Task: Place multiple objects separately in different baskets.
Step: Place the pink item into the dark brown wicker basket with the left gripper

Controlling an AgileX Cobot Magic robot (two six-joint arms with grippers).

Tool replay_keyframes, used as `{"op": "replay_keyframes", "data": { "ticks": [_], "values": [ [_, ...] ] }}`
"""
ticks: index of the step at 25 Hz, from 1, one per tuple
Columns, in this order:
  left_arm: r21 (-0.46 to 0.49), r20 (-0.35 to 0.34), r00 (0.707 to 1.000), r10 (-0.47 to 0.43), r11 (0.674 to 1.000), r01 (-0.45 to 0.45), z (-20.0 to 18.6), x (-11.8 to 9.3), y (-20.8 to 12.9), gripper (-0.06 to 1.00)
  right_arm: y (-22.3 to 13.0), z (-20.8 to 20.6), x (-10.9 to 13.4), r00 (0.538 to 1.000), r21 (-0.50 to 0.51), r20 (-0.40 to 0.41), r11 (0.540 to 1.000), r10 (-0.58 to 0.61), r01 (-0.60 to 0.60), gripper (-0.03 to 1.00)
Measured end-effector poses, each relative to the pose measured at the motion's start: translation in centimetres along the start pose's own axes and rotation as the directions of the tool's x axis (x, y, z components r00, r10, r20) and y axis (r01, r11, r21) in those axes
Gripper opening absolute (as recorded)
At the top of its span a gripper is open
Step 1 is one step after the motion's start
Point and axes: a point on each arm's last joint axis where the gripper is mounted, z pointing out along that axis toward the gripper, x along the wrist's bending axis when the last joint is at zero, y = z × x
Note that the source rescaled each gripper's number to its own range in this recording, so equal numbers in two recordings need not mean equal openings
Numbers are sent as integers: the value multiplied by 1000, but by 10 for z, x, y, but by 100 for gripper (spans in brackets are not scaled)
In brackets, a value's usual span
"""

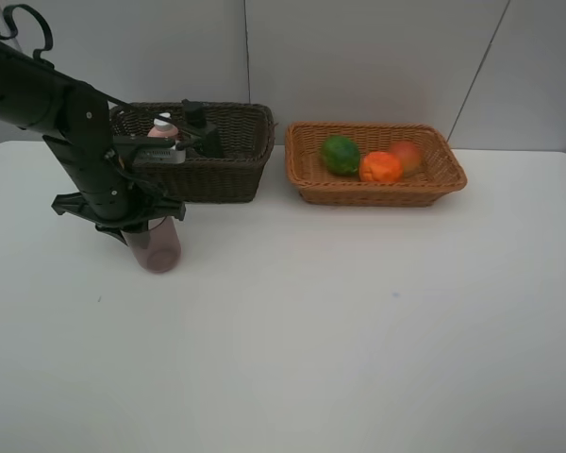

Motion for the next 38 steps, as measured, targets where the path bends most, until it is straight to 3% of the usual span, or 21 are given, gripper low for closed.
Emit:
{"op": "replay_keyframes", "data": {
  "ticks": [13, 20, 27, 32, 38],
  "values": [
    [-5, 0, 1000, -12, 1000, 12, -7, 2, 1, 0, 0, 0, 0, 1000, 0, 0, 1000, 0, 0, 87],
    [-138, 28, 993, -114, 984, 117, -63, 22, 14, 0, 0, 0, 0, 1000, 0, 0, 1000, 0, 0, 87],
    [-267, 50, 980, -192, 943, 198, -123, 47, 27, 0, 0, 0, 0, 1000, 0, 0, 1000, 0, 0, 87],
    [-412, 29, 977, -211, 888, 204, -161, 69, 58, 0, 0, 0, 0, 1000, 0, 0, 1000, 0, 0, 87],
    [-522, -18, 981, -191, 839, 154, -151, 90, 85, 0, 0, 0, 0, 1000, 0, 0, 1000, 0, 0, 87]
  ]
}}
